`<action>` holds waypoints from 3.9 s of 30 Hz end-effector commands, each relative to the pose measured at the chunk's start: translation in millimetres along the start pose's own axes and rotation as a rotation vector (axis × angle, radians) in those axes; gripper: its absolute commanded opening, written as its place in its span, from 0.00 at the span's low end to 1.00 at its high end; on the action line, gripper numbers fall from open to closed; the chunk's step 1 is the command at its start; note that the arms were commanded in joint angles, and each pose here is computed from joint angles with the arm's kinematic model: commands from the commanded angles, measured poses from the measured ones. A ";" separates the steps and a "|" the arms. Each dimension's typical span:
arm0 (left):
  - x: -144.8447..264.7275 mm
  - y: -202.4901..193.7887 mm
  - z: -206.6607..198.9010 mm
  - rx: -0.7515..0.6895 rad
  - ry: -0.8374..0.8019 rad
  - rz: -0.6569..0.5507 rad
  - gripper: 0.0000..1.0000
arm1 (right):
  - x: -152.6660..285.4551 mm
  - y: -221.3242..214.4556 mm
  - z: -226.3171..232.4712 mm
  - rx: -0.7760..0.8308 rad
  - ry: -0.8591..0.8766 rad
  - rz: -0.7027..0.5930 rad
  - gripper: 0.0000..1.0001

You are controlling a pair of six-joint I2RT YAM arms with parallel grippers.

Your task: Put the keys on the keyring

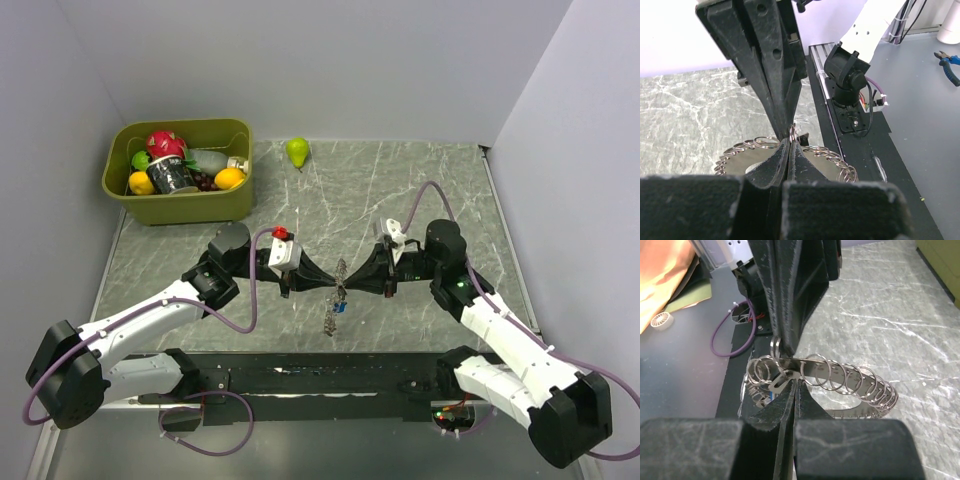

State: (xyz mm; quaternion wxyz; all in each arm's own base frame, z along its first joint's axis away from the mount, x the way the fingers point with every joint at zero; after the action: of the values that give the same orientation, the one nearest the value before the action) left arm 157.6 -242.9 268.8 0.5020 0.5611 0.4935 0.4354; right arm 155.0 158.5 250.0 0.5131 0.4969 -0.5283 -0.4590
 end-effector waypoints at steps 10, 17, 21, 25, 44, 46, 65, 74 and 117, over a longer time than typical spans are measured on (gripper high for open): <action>1.6 26.5 -4.4 -0.100 0.011 -0.065 0.01 | 8.4 3.6 7.0 0.007 -0.130 0.024 0.33; 2.0 25.9 -0.6 -0.094 0.057 -0.070 0.01 | 17.1 11.1 16.4 0.035 -0.220 0.009 0.57; 0.4 24.7 1.1 -0.087 0.054 -0.075 0.01 | 15.2 13.5 17.0 0.027 -0.204 -0.009 0.62; -1.2 23.6 1.9 -0.082 0.045 -0.072 0.01 | 8.3 11.8 15.1 0.027 -0.183 -0.010 0.62; -0.3 23.4 -0.2 -0.081 0.039 -0.075 0.01 | -3.3 7.1 5.9 -0.045 -0.174 -0.014 0.20; 0.0 23.5 0.3 -0.082 0.042 -0.076 0.01 | -3.0 5.2 5.9 -0.043 -0.175 -0.011 0.11; 1.2 27.6 -4.5 -0.093 0.030 -0.107 0.01 | -3.7 -16.0 9.6 -0.035 -0.168 0.057 0.00; 1.8 27.8 -5.3 -0.095 0.029 -0.109 0.01 | -10.5 -18.2 11.0 -0.026 -0.165 0.082 0.00; -8.6 17.1 26.1 -0.026 0.167 -0.032 0.01 | 15.2 8.1 13.8 0.111 -0.496 0.019 1.00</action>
State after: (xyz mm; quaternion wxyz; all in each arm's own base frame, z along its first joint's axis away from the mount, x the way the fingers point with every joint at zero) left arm 173.9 -246.5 251.5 0.4374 0.5510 0.5318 0.4715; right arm 140.8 147.0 251.6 0.3783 0.3884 -0.6561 -0.5250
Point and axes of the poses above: each gripper's point midway between its finger pads, its own x axis back along the fingers, its own z axis along the line the jaws close on, y = z × x, the point moved 9 cm from there along x, back along the fingers, and after that the axes turned 12 degrees about x, right-handed, at the moved point
